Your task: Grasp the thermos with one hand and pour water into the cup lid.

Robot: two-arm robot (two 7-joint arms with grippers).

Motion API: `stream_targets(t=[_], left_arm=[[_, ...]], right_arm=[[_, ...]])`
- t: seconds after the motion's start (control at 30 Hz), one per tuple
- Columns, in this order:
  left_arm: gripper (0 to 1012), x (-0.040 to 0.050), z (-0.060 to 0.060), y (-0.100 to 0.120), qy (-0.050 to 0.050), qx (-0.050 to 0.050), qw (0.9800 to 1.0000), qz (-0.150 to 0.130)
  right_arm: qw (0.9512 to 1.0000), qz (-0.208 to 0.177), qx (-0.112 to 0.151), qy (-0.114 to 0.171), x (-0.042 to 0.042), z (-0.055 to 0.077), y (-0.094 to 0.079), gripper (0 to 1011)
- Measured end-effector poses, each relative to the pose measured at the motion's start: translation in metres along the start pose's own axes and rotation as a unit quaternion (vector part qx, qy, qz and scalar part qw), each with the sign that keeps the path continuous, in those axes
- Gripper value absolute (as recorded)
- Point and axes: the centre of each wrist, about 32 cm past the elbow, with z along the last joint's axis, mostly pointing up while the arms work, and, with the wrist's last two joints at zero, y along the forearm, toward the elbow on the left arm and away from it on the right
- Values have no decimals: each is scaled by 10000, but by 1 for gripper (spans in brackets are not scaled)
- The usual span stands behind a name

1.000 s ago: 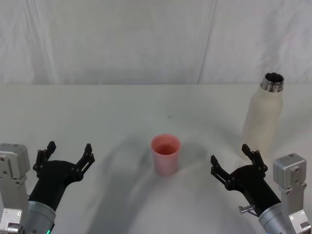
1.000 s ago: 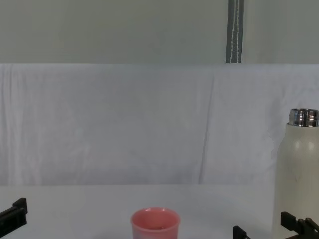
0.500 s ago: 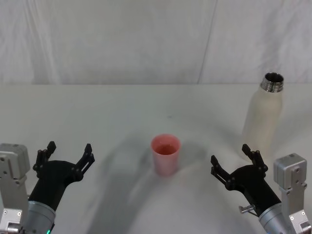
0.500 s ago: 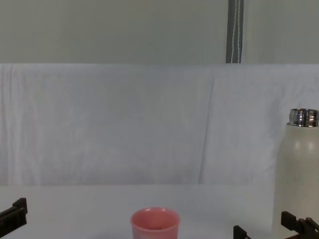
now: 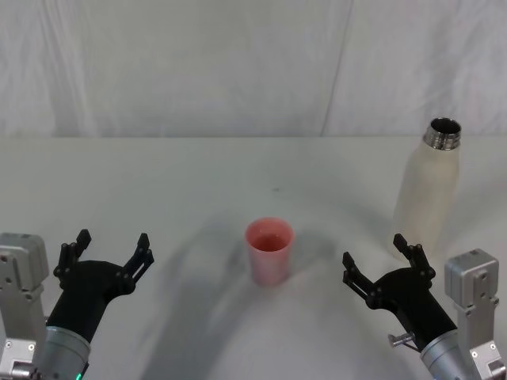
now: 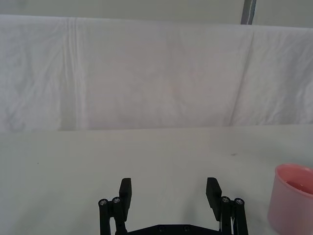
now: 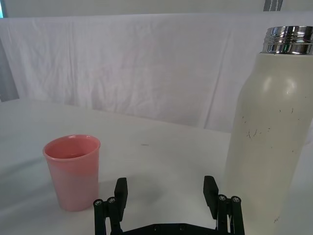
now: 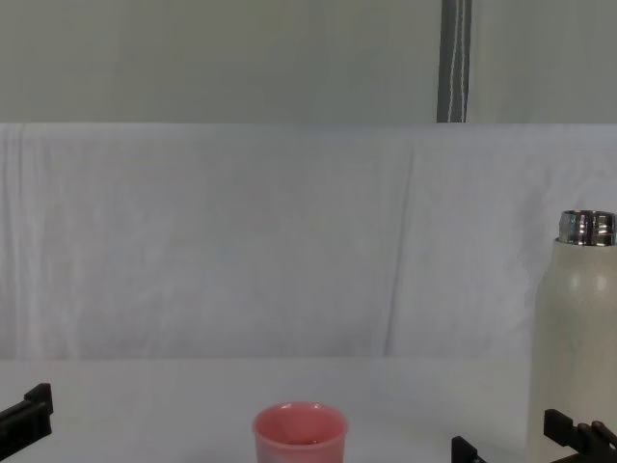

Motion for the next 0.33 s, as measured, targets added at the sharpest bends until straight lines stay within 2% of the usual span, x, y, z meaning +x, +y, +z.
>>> stream_targets(t=[0.33], left_arm=[[1001,0,0,0,0,0,10000,0]], right_arm=[[10000,0,1,0,0,0,0,1002]])
